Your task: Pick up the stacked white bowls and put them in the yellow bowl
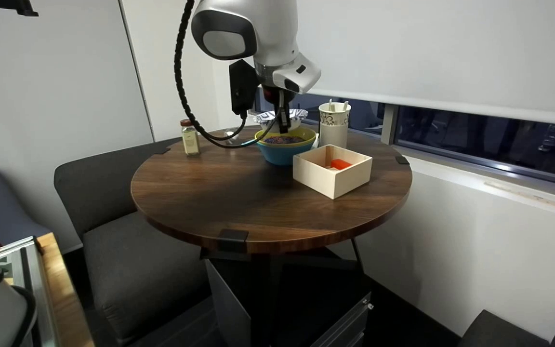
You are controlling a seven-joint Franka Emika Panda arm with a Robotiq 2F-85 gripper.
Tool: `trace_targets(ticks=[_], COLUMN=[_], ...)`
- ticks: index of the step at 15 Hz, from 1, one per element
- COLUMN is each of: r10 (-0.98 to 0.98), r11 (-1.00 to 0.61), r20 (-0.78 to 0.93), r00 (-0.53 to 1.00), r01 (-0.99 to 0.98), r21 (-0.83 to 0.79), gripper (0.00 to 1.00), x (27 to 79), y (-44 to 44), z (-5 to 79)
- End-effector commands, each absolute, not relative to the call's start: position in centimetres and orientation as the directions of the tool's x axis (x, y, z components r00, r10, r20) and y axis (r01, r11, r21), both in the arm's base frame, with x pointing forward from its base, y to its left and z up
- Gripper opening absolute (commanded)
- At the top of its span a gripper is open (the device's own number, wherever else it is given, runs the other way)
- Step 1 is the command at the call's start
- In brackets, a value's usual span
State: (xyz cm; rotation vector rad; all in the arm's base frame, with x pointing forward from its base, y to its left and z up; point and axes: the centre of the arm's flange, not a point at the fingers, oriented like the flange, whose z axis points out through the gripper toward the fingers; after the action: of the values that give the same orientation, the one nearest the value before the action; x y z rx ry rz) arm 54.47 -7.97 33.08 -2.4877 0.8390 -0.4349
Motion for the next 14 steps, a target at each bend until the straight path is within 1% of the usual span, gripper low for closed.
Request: trace_targets(ticks=[1, 2, 3, 5, 7, 11, 12, 14], r10=[-0.623, -0.618, -0.605, -0.569, -0.508, -0.347, -0.313, -0.208], r11=[-0.704, -0.714, -0.723, -0.748, -0.809, -0.924, -0.943, -0.976], r20=[0.147, 0.161, 0.172, 0.179, 0.227, 0.255, 0.265, 0.282], r00=[0.769, 0.770, 0.777, 0.803, 0.831, 0.903, 0.912, 0.937], r01=[-0.468, -0.463, -0.445, -0.414, -0.370, -0.282, -0.265, -0.182], r21=[-0.534, -0.525, -0.529, -0.518, -0.456, -0.258, -0.203, -0.117], gripper=[0.30, 0.31, 0.36, 0.52, 0.67, 0.98, 1.00, 1.00], x=[55.6, 55.6, 55.4, 54.6, 53.3, 49.8, 48.6, 46.0], y=[-7.7, -7.6, -7.2, -6.2, -4.8, -2.9, -2.8, -2.5], z=[32.1, 32.2, 32.9, 34.7, 36.8, 40.4, 41.0, 42.3])
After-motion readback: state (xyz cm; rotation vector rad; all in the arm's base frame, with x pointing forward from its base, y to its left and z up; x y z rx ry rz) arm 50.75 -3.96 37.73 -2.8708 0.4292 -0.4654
